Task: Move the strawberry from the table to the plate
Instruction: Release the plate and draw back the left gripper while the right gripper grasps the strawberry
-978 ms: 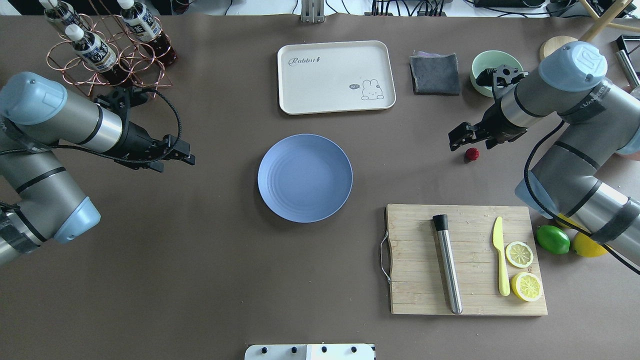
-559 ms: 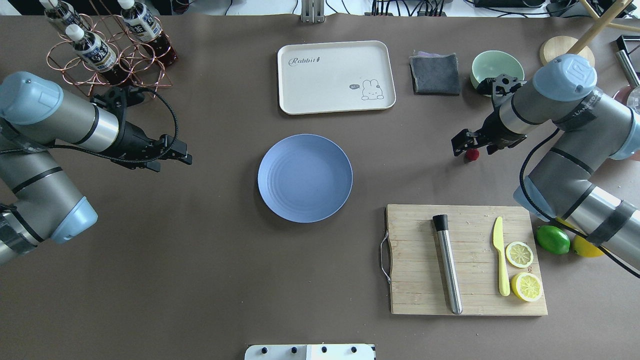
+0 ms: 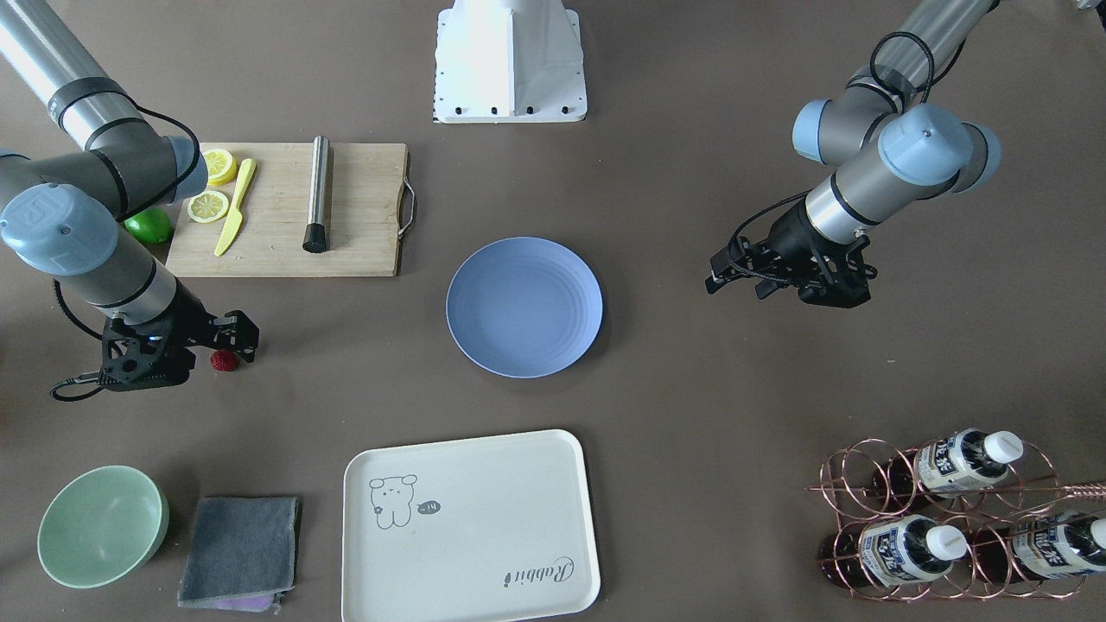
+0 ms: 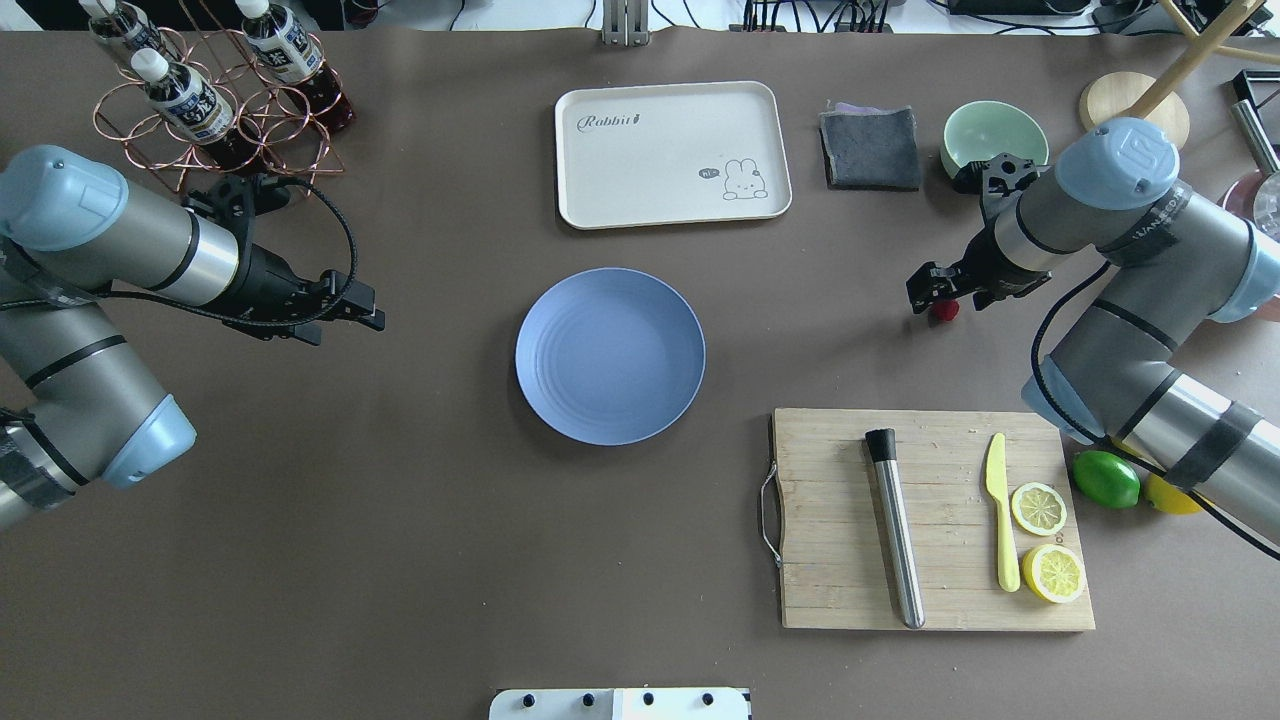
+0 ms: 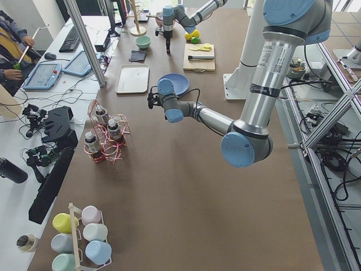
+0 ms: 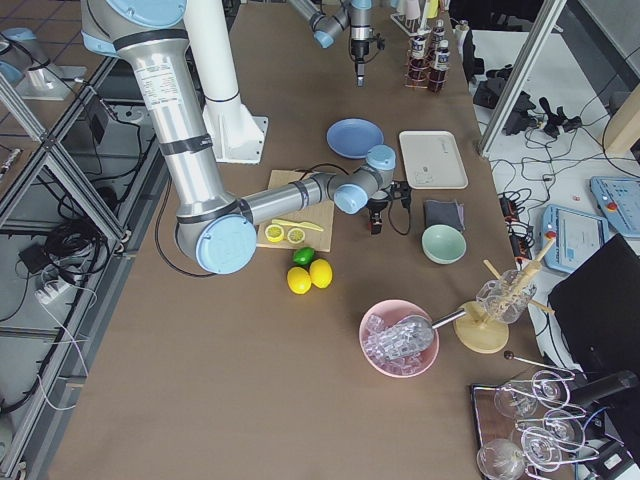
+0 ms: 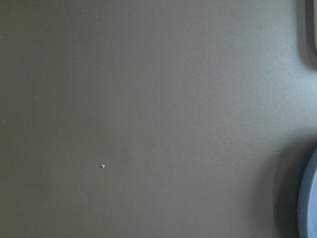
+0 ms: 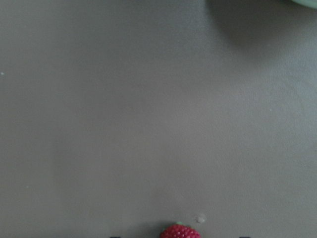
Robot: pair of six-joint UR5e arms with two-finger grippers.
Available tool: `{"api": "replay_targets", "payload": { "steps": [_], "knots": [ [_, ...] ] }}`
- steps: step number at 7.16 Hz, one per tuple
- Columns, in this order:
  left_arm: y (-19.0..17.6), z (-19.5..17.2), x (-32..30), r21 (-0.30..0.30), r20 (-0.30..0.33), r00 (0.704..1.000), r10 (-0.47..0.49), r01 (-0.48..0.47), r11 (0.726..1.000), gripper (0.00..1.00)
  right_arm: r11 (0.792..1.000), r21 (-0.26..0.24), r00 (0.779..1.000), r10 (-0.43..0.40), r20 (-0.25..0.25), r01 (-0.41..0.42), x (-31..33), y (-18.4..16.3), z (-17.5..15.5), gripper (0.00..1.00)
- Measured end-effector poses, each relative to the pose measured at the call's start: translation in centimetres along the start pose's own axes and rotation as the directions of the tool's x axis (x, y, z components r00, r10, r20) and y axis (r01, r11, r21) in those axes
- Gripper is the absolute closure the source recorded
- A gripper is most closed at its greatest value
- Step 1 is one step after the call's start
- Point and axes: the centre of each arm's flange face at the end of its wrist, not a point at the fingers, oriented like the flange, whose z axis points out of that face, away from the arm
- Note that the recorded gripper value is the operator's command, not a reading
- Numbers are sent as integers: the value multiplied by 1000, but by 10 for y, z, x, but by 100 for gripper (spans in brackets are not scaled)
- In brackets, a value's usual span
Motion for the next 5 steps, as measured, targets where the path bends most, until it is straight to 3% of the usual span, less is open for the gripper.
{"api": "replay_targets", "payload": {
  "steps": [2, 5],
  "knots": [
    [0, 2, -1, 0, 4, 1000, -1, 1, 1000, 7, 1000, -2, 1000, -5, 3, 5, -3, 2, 1, 100],
    [0, 2, -1, 1, 2, 1000, 0, 0, 1000, 7, 1000, 13, 999, -23, 34, 22, -26, -5, -13, 100]
  ]
}}
